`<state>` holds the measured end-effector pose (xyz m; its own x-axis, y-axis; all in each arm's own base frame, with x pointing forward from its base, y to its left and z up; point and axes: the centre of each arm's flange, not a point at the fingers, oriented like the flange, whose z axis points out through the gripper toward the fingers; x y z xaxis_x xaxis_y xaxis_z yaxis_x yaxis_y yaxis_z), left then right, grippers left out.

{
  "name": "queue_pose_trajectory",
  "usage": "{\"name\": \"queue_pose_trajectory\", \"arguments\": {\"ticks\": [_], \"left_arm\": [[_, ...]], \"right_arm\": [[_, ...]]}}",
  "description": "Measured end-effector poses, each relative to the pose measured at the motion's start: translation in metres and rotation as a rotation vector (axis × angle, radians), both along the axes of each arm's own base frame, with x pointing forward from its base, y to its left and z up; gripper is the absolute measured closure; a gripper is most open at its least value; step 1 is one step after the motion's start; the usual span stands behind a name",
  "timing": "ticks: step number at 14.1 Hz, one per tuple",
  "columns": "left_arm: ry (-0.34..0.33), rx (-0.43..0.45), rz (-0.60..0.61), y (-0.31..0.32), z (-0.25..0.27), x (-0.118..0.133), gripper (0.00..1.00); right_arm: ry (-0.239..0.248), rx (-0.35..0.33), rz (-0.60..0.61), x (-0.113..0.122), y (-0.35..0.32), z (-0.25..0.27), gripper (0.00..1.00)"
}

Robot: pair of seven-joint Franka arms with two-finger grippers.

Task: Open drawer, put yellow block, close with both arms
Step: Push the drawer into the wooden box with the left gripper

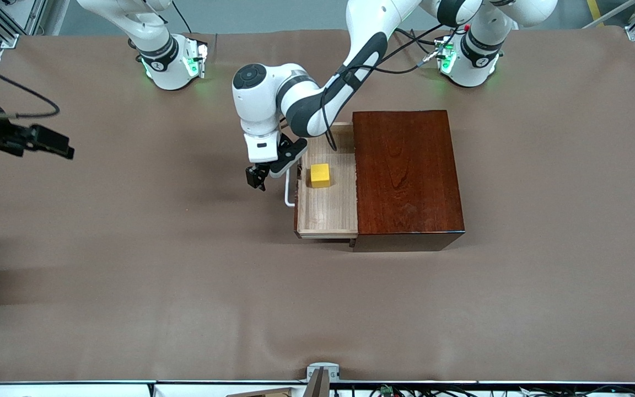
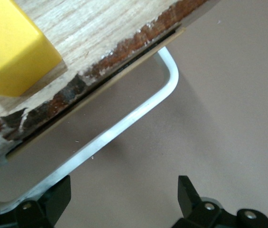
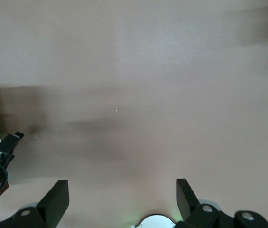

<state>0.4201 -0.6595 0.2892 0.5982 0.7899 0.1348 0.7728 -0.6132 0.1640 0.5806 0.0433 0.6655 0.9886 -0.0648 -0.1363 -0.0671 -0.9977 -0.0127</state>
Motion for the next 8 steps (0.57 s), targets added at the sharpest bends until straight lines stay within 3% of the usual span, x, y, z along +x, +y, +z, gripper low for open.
{"name": "queue_pose_trajectory", "arguments": {"ticks": [4, 8], "left_arm": [[0.049, 0.031, 0.065, 0.011, 0.008, 0.011, 0.0], [0.112, 0.141, 0.123, 0.039, 0.0, 0.026, 0.0]], "right_arm": [[0.014, -0.003, -0.013, -0.022, -0.023, 0.006, 0.0], [-0.007, -0.001, 0.032, -0.038, -0.024, 0.006, 0.0]]}}
